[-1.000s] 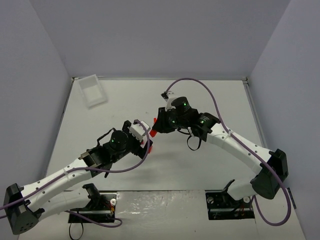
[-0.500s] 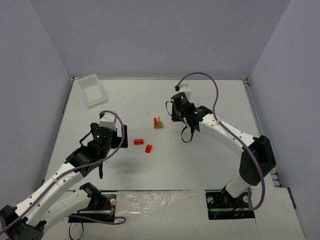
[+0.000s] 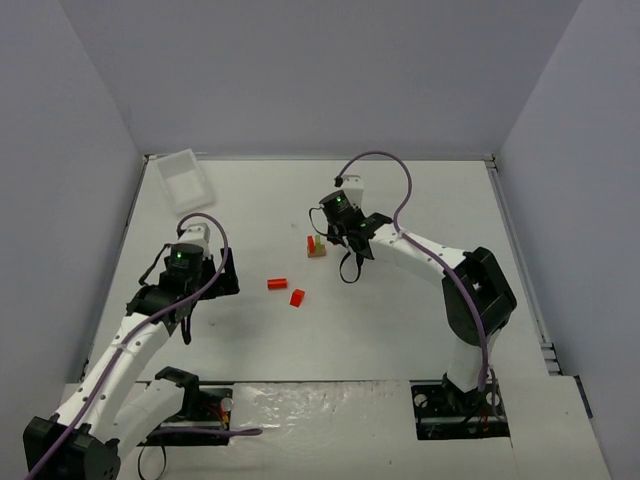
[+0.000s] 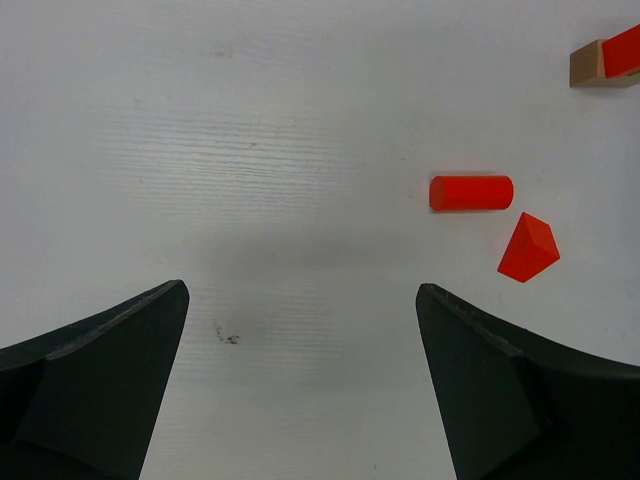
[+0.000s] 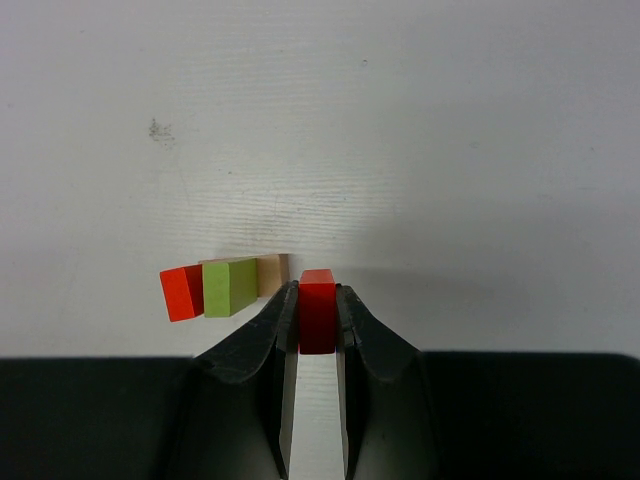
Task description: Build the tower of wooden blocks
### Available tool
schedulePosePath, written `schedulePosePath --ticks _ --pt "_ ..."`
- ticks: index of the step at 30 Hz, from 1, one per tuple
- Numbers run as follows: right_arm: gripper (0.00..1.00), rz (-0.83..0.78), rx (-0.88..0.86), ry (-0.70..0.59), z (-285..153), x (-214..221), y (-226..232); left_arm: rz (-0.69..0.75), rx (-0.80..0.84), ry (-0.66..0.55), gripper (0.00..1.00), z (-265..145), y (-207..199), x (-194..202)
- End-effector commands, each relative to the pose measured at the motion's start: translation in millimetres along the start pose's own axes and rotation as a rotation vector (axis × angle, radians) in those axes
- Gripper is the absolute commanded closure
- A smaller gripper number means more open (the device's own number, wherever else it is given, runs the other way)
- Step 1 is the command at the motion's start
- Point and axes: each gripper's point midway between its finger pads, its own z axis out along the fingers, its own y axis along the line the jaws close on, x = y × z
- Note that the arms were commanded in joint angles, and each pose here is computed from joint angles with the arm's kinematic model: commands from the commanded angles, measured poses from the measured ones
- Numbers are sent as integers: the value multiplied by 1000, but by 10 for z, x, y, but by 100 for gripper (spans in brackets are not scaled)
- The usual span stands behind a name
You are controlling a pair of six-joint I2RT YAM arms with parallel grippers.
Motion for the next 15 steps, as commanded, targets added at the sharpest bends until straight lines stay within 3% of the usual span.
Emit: schedulePosePath --ticks 1,15 --pt "100 83 -31 -130 -29 -360 240 3 48 -52 3 -4 -95 -163" --pt "100 80 -40 -115 90 -232 328 11 53 -62 3 13 -103 -178"
